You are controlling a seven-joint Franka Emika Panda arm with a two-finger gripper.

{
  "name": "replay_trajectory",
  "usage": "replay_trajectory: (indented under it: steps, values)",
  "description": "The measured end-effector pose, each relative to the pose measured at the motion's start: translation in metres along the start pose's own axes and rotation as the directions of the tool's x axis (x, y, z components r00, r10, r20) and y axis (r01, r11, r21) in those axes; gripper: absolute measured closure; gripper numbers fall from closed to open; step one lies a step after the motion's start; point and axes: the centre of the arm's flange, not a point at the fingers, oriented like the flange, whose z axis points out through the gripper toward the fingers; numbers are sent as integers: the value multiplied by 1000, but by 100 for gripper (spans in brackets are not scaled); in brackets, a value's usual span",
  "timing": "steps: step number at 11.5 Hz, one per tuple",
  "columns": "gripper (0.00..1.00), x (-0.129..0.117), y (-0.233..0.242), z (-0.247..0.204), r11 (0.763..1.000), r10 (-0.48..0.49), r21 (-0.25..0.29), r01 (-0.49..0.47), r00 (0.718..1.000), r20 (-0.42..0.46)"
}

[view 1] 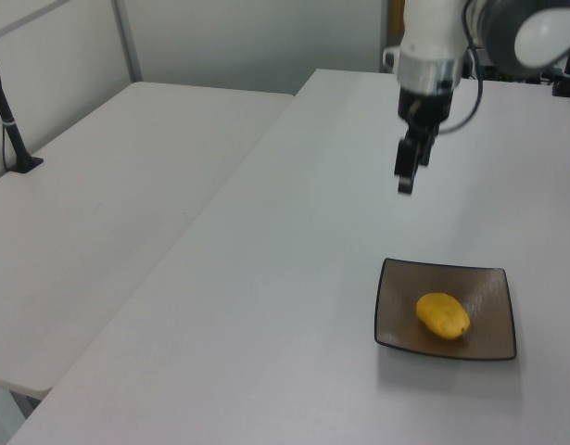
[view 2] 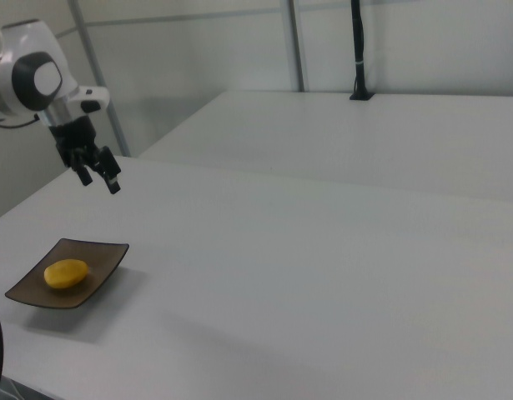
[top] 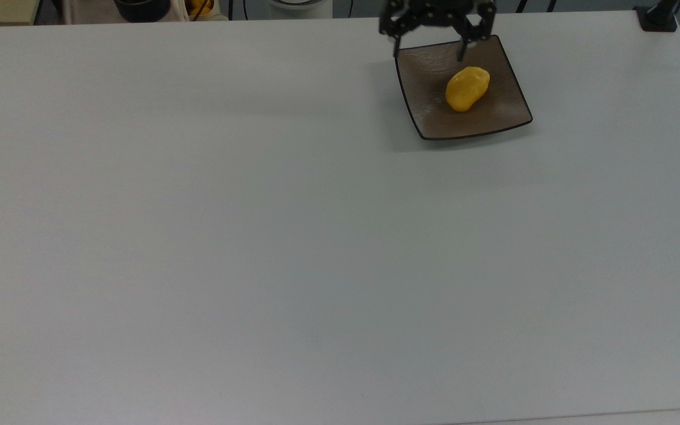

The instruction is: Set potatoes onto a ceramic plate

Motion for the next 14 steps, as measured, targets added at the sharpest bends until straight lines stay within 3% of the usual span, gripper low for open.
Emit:
replay_trajectory:
  steps: [3,6,10,14]
  values:
    - [0,13,68,-57,991,131,16,-131,991,-10]
    - [0,22,114,-72,986,163,26,-162,986,-21]
    - [0,31,151,-69,998,3,57,-2,1000,-13]
    - [0,37,182,-68,984,-160,71,162,987,-23]
